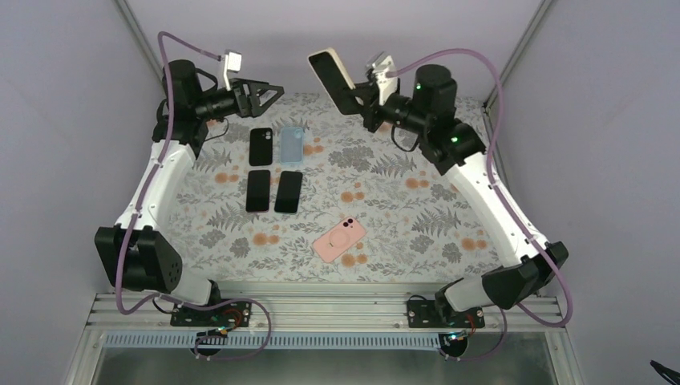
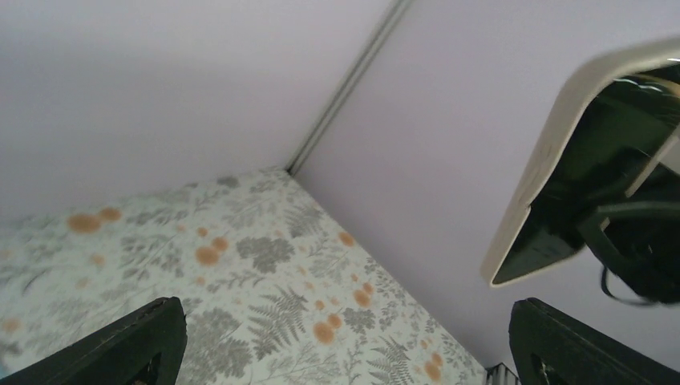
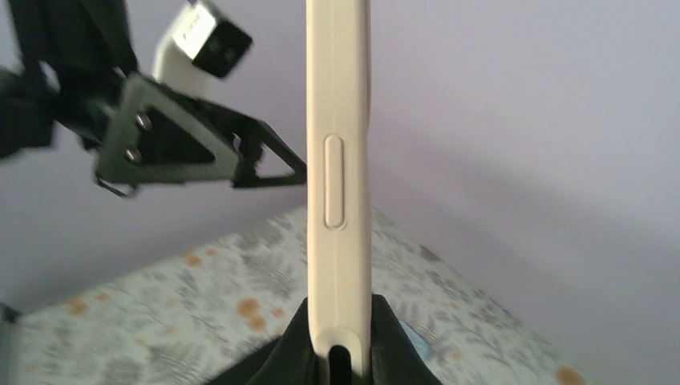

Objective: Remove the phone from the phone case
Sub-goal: Pick up the phone at the center of the board.

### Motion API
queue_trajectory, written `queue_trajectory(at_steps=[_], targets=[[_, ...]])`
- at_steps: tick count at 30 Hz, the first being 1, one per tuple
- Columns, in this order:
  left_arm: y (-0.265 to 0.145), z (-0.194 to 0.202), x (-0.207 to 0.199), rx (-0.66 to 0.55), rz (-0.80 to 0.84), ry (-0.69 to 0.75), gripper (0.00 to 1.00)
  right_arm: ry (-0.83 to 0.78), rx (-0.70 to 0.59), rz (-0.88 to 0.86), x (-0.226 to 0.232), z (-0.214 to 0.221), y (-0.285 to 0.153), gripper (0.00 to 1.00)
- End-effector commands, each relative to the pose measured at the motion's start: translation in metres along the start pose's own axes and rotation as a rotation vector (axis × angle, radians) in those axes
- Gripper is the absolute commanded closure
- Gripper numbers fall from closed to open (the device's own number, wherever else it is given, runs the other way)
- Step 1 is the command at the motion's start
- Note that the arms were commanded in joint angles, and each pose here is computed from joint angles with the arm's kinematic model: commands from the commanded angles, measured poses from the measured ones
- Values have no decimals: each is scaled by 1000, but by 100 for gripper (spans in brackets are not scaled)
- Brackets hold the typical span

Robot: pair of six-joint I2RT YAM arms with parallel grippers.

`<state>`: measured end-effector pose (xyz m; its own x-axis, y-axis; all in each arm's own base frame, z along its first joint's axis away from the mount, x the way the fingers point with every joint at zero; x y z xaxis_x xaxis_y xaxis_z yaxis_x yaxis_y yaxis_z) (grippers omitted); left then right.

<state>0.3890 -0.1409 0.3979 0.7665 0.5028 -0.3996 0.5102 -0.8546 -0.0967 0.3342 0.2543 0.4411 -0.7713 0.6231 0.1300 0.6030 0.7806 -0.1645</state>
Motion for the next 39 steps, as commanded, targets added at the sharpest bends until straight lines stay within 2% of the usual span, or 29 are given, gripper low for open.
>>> queue_trajectory(at_steps=[1, 9, 13, 21, 31, 34, 39], targets=[[-9, -23, -51, -55, 205, 192, 0, 148, -122, -259, 17, -50, -25, 96], [17, -19, -114, -51, 447, 268, 0, 347, -138, -441, 9, -59, -45, 96], [32, -14, -131, -68, 526, 234, 0, 436, -137, -481, 4, -52, -50, 96], [70, 0, -139, -53, 529, 115, 9, 580, -127, -533, -2, -34, -49, 96], [97, 18, -143, -27, 540, 22, 21, 622, -134, -582, -1, -31, -54, 96], [100, 19, -151, -27, 580, 19, 30, 630, -137, -591, -1, -29, -55, 96], [107, 20, -149, -28, 579, 1, 50, 641, -137, -588, -3, -26, -56, 96]])
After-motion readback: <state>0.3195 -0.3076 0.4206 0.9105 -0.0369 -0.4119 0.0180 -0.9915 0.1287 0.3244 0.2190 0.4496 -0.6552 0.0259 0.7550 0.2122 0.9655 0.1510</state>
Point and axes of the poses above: each gripper's point midway between its finger pads, its own y axis out along the fingers, its own x axis along the line the jaws close on, z = x × y, the point moved 3 cm from there along -y, back along the fingers, and after that the axes turned 11 degrees about y, right-handed, at the moved point
